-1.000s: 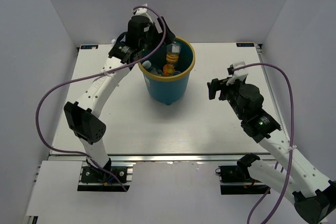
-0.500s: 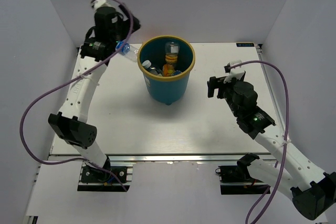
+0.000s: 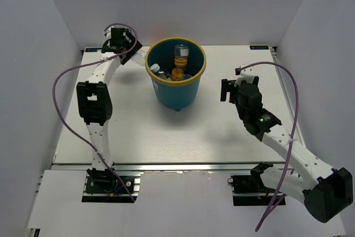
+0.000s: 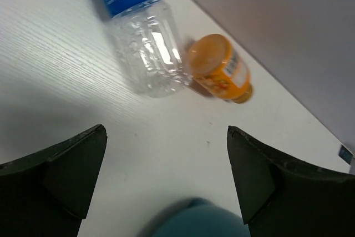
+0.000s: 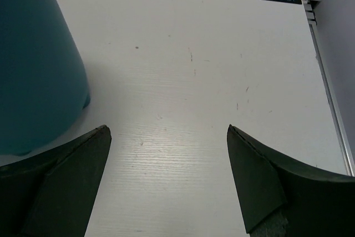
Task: Put the plastic bottles in the bin
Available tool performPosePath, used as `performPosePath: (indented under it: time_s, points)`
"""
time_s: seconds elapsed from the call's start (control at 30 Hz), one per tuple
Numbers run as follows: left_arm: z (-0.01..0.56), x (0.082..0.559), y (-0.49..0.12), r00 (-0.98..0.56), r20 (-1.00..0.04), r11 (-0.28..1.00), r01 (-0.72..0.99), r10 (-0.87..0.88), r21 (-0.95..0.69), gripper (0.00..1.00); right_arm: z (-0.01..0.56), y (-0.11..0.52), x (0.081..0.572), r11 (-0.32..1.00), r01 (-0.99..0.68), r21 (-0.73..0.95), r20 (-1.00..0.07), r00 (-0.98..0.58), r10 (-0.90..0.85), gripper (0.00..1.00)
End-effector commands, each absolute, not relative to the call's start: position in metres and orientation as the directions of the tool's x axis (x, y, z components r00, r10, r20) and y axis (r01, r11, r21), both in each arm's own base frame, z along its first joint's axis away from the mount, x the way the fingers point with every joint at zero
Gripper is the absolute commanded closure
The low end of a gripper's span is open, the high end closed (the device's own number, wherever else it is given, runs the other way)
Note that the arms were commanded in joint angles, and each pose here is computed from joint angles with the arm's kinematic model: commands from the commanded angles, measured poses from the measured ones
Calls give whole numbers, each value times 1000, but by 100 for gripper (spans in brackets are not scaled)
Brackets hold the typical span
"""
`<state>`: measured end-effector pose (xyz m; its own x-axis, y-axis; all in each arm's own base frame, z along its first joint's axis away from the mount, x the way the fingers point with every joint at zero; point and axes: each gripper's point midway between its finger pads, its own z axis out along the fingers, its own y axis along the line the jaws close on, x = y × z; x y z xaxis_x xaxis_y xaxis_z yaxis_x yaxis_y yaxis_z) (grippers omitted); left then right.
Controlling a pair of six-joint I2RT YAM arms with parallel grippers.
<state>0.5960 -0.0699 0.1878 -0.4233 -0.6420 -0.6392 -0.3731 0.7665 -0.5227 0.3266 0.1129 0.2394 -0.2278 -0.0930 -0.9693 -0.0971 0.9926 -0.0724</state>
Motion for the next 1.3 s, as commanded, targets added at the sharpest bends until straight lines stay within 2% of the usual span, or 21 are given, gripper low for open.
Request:
performPosePath:
  time_s: [0.0, 0.33, 0.53, 0.63, 0.8, 1.0, 1.1, 1.13, 1.23, 1.27]
  points:
    - [182, 623, -59, -390, -591, 707, -366, -707, -605, 2, 244, 104, 334, 996, -31, -82, -972, -217, -86, 11]
    - [99, 684, -23, -210, -532, 562, -470, -820, -681, 2, 217, 93, 348, 980, 36, -196, -923, -344, -172, 11]
    - [67, 712, -20, -113, -498, 492, -441, -860, -750, 2, 204, 87, 347, 970, 53, -235, -900, -388, -197, 11]
    - [60, 726, -23, -80, -469, 459, -395, -880, -795, 2, 204, 87, 348, 969, 52, -242, -898, -391, -203, 11]
    - [80, 753, -32, -12, -430, 421, -232, -903, -877, 2, 200, 87, 351, 965, 54, -257, -889, -404, -215, 11]
    - [84, 767, -25, 116, -415, 389, -198, -902, -900, 2, 192, 84, 353, 956, 64, -286, -872, -432, -231, 11]
    - [105, 769, -20, 147, -425, 401, -169, -893, -900, 25, 192, 81, 352, 954, 73, -291, -868, -441, -230, 11]
    - [109, 768, -19, 149, -442, 417, -175, -884, -892, 37, 191, 81, 351, 953, 73, -294, -865, -444, -232, 11]
    - [146, 762, -12, 166, -506, 480, -174, -846, -860, 52, 193, 78, 348, 957, 82, -279, -875, -432, -218, 10]
    - [134, 755, -12, 138, -522, 491, -208, -842, -846, 63, 194, 79, 347, 962, 80, -262, -884, -420, -206, 11]
